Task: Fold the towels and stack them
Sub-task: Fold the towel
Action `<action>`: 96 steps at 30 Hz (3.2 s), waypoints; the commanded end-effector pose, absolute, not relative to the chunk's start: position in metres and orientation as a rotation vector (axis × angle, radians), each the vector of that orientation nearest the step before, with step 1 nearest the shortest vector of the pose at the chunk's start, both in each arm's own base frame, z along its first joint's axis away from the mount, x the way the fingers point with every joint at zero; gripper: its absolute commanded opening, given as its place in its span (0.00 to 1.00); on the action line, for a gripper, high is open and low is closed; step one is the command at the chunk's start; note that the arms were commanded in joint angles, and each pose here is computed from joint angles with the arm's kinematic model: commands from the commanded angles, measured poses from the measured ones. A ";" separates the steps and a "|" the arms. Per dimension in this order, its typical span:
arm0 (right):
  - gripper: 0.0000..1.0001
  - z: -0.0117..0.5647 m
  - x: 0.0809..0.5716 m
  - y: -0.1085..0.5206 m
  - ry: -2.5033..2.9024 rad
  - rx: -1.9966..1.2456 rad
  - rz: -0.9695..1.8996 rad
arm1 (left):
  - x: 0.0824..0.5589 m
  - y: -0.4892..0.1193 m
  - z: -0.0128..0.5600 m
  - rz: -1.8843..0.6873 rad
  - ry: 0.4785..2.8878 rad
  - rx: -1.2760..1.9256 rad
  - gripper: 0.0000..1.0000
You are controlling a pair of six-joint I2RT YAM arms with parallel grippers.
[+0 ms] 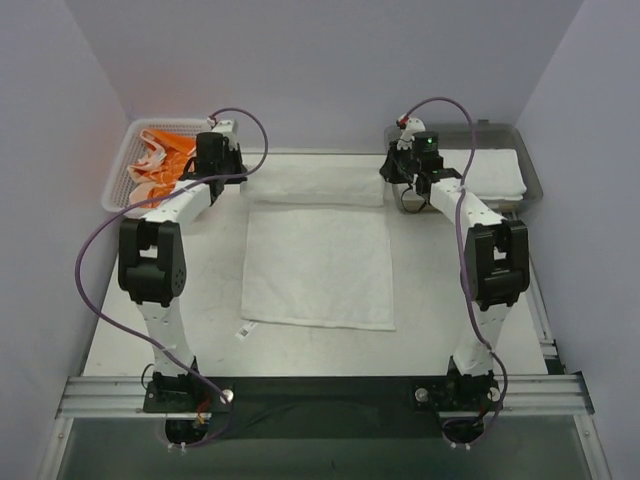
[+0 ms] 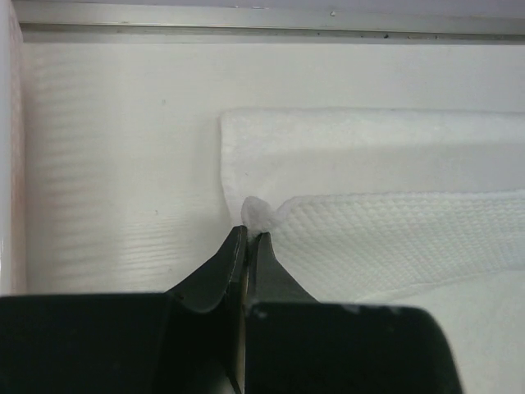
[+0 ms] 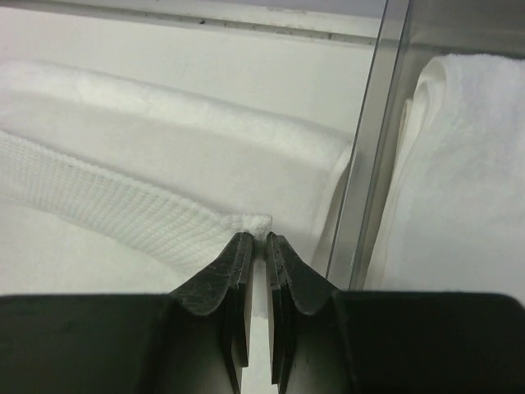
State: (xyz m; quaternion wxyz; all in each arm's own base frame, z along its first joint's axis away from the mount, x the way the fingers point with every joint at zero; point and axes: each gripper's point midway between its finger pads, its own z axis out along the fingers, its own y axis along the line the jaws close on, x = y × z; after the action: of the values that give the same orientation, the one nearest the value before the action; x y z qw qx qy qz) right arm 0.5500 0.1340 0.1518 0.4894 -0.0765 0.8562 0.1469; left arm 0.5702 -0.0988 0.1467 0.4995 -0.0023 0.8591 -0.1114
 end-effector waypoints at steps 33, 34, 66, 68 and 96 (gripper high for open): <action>0.00 0.031 0.292 0.145 2.599 0.154 0.621 | 0.314 -0.105 0.042 -0.597 2.541 -0.264 0.00; 0.00 0.027 0.292 0.144 2.611 0.157 0.617 | 0.314 -0.106 0.042 -0.596 2.540 -0.260 0.00; 0.00 0.014 0.418 0.147 2.709 0.188 0.476 | 0.372 -0.078 0.017 -0.493 2.606 -0.501 0.00; 0.00 0.025 0.437 0.146 2.663 0.175 0.467 | 0.384 -0.078 0.022 -0.504 2.604 -0.491 0.00; 0.00 0.055 0.338 0.125 2.739 0.141 0.477 | 0.312 -0.118 0.042 -0.632 2.632 -0.295 0.00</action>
State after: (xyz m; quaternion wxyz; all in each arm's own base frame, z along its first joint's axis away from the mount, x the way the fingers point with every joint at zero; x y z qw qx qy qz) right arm 0.3581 0.1348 0.0863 0.2368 0.0318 0.9529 0.1868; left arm 0.3196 -0.1070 0.0559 0.2301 -0.1231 0.9393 -0.2227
